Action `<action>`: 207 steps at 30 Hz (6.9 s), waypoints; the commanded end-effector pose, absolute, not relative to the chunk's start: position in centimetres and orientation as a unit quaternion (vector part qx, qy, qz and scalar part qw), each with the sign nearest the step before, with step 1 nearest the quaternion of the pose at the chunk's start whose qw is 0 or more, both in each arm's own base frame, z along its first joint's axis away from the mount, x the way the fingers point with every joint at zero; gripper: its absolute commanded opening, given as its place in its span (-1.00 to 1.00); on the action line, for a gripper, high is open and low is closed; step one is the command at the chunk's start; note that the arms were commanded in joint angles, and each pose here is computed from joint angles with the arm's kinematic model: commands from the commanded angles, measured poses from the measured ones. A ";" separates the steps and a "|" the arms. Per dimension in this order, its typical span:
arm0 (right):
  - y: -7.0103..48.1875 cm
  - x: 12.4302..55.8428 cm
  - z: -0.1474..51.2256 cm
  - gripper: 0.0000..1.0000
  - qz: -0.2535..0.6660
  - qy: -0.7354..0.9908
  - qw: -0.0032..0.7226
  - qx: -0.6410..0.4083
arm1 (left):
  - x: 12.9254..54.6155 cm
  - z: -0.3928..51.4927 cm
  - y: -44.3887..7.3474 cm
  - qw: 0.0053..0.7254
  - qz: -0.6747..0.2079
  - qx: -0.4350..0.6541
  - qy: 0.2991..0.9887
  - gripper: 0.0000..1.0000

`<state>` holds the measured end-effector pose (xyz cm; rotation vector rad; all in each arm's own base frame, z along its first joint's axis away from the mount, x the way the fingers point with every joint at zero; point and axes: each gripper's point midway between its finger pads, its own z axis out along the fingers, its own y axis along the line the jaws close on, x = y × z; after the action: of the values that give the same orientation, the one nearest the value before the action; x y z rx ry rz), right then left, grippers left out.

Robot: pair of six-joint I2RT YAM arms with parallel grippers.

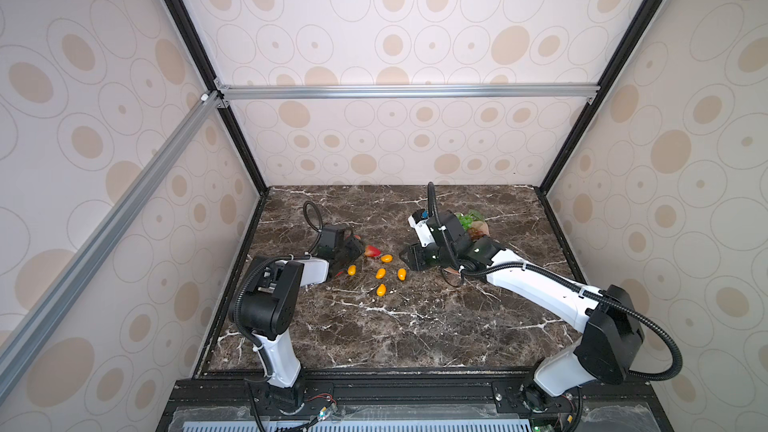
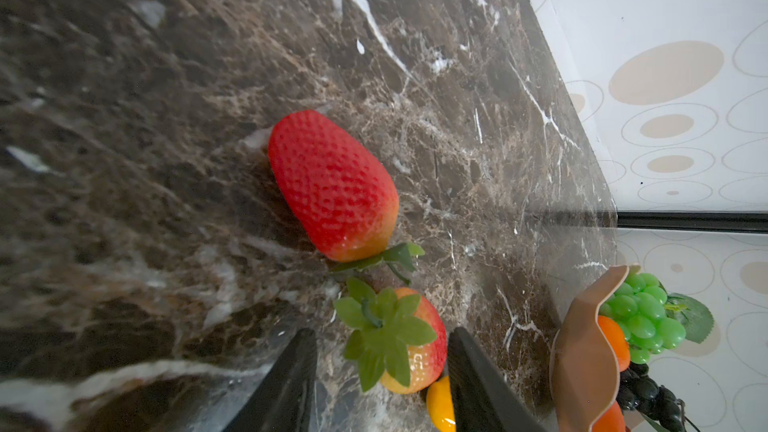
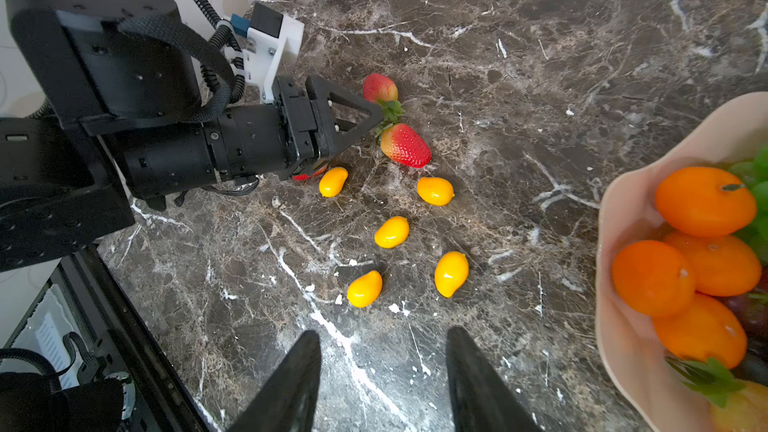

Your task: Place and organize the fake fruits in the fruit bowl

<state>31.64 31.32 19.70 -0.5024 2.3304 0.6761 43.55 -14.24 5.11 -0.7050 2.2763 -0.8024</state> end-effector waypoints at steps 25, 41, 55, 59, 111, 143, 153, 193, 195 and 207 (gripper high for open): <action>29.6 31.0 22.8 0.14 0.276 0.857 0.395 -0.184 | 44.7 4.0 -15.4 0.299 -0.330 -0.279 0.851 0.00; 29.7 30.9 22.6 0.14 0.276 0.859 0.390 -0.185 | 45.5 3.1 -15.5 0.294 -0.322 -0.284 0.854 -0.10; 30.0 30.9 22.7 0.14 0.279 0.858 0.386 -0.191 | 45.7 2.7 -15.4 0.291 -0.319 -0.285 0.856 -0.36; 30.1 30.9 22.7 0.14 0.280 0.858 0.386 -0.192 | 45.6 2.6 -15.4 0.290 -0.318 -0.285 0.856 -0.42; 27.8 31.3 22.7 0.19 0.241 0.865 0.411 -0.157 | 46.5 8.6 -16.3 0.360 -0.363 -0.224 0.830 -1.00; 22.8 33.1 21.7 0.46 0.188 0.893 0.401 -0.081 | 43.7 19.7 -25.5 0.390 -0.486 -0.050 0.780 -1.00; 17.8 32.1 21.2 0.68 0.194 0.894 0.403 -0.015 | 42.2 23.4 -32.1 0.381 -0.541 -0.020 0.750 -1.00; 8.1 28.9 20.1 0.66 0.109 0.904 0.403 0.094 | 38.3 15.0 -49.5 0.273 -0.555 0.044 0.784 -1.00; 8.1 28.8 20.1 0.66 0.109 0.904 0.403 0.095 | 38.5 14.6 -49.5 0.272 -0.553 0.042 0.787 -1.00; 8.2 28.9 20.0 0.66 0.114 0.905 0.399 0.093 | 38.5 12.7 -49.6 0.264 -0.537 0.039 0.800 -0.96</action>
<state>29.21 8.60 20.45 0.2163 2.2778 0.2942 38.19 -48.83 12.07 0.1054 2.1826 -1.4473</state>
